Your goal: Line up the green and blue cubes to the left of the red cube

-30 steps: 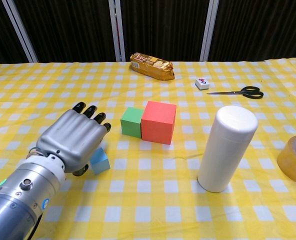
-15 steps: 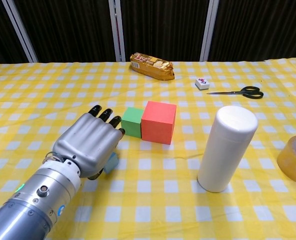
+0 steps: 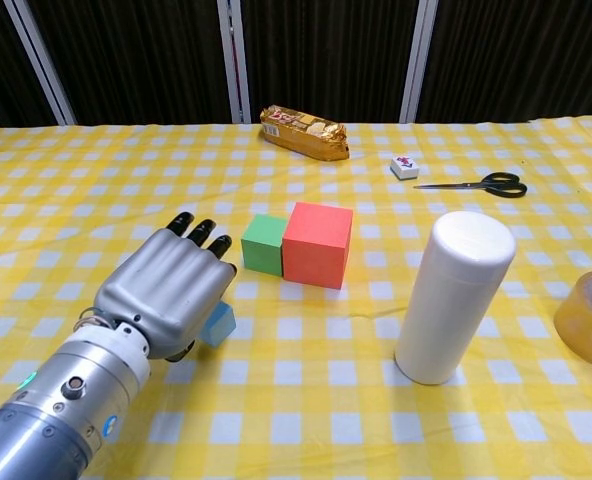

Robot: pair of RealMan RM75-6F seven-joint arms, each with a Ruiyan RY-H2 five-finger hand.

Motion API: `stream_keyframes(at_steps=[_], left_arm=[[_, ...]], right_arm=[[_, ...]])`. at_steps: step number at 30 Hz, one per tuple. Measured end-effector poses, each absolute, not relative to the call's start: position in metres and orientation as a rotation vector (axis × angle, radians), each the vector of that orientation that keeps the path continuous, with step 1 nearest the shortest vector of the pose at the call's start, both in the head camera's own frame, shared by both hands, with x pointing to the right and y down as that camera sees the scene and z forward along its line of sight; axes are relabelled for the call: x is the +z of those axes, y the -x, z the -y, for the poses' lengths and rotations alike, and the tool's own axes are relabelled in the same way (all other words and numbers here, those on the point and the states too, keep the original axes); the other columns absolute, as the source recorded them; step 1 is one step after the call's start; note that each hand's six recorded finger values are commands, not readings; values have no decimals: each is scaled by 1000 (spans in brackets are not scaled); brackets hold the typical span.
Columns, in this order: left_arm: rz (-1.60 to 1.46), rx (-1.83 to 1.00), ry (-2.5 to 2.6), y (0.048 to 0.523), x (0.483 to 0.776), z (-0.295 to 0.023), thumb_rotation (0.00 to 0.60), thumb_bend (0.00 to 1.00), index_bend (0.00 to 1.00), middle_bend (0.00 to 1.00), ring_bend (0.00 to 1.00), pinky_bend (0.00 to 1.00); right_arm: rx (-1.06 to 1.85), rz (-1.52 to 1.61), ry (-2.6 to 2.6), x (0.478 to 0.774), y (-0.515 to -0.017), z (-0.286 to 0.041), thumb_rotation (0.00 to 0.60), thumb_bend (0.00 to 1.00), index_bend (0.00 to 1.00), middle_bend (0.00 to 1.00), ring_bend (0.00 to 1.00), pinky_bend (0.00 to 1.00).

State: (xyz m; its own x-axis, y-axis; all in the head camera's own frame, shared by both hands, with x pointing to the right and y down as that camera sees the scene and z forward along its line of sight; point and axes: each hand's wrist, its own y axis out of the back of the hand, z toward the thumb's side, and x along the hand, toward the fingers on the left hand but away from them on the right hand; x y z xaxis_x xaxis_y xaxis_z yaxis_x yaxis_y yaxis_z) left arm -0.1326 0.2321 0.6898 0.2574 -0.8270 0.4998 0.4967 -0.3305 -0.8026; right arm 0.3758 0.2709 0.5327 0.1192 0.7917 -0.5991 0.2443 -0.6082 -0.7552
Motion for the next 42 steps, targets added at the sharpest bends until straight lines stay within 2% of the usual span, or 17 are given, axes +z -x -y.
stream_keyframes(at_steps=[19, 33, 42], left_arm=[[-334, -1385, 1333, 126, 695, -235, 600, 307, 336, 90, 0, 0], [-337, -1384, 1330, 126, 695, -237, 600, 321, 415, 109, 0, 0], [-344, -1393, 1331, 129, 697, -237, 600, 389, 459, 141, 0, 0]], right_arm=[[1503, 997, 1926, 531, -375, -271, 600, 282, 61, 0, 15, 0], [1503, 1000, 1922, 530, -376, -272, 600, 282, 61, 0, 16, 0], [1509, 997, 1919, 531, -376, -272, 600, 282, 61, 0, 16, 0]])
